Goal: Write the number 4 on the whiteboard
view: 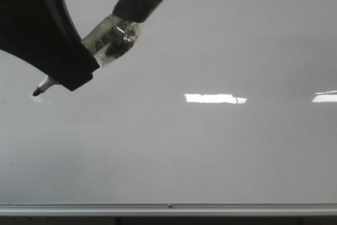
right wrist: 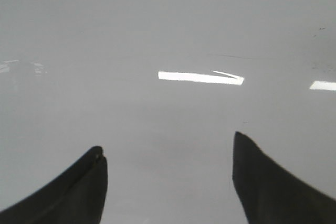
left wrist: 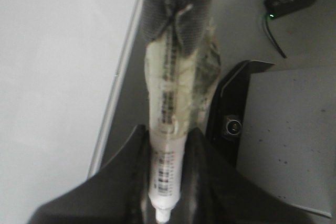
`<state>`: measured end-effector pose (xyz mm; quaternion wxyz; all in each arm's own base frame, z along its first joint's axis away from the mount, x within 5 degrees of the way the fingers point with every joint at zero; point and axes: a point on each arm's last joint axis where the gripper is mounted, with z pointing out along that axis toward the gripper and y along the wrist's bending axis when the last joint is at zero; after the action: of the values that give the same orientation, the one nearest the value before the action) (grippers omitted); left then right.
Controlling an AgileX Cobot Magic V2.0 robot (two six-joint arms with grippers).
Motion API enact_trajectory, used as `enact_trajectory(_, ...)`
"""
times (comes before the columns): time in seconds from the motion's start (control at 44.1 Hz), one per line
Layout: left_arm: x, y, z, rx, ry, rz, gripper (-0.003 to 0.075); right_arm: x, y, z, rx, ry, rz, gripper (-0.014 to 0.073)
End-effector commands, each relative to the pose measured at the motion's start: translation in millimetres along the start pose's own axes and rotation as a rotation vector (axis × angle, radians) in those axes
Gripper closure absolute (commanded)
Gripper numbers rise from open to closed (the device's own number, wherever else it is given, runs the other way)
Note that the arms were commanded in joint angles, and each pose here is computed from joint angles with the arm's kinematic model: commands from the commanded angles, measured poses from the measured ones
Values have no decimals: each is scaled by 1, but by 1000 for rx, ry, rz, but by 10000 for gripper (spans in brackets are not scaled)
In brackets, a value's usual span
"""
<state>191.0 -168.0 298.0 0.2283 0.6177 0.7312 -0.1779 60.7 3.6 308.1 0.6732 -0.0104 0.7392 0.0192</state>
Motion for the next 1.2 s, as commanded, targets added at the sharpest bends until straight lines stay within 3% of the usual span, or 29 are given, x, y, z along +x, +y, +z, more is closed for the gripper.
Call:
enact_trajectory(0.0,-14,-12,-14,20,-65,67,741,-18,0,-1,7,-96,-5,69)
enact_trajectory(0.227,-14,-15,-13,43,-55,120,741,-25,1,0,-12,-24,-90,69)
enact_trajectory(0.318,-14,-15,-13,41,-56,120,740,-37,8,6,-97,55,-131,69)
enact_trajectory(0.408,-14,-15,-13,37,-58,120,741,-47,20,17,-243,154,-167,69)
enact_trajectory(0.567,-15,-14,-13,25,-65,120,740,-59,59,38,-650,324,-264,69)
enact_trajectory(0.658,-15,-13,-13,20,-68,120,740,-64,83,47,-856,365,-295,69)
enact_trajectory(0.726,-15,-13,-13,20,-68,120,740,-67,96,55,-944,363,-317,69)
enact_trajectory(1.179,-16,-13,-13,20,-75,116,741,-54,177,115,-1152,435,-428,69)
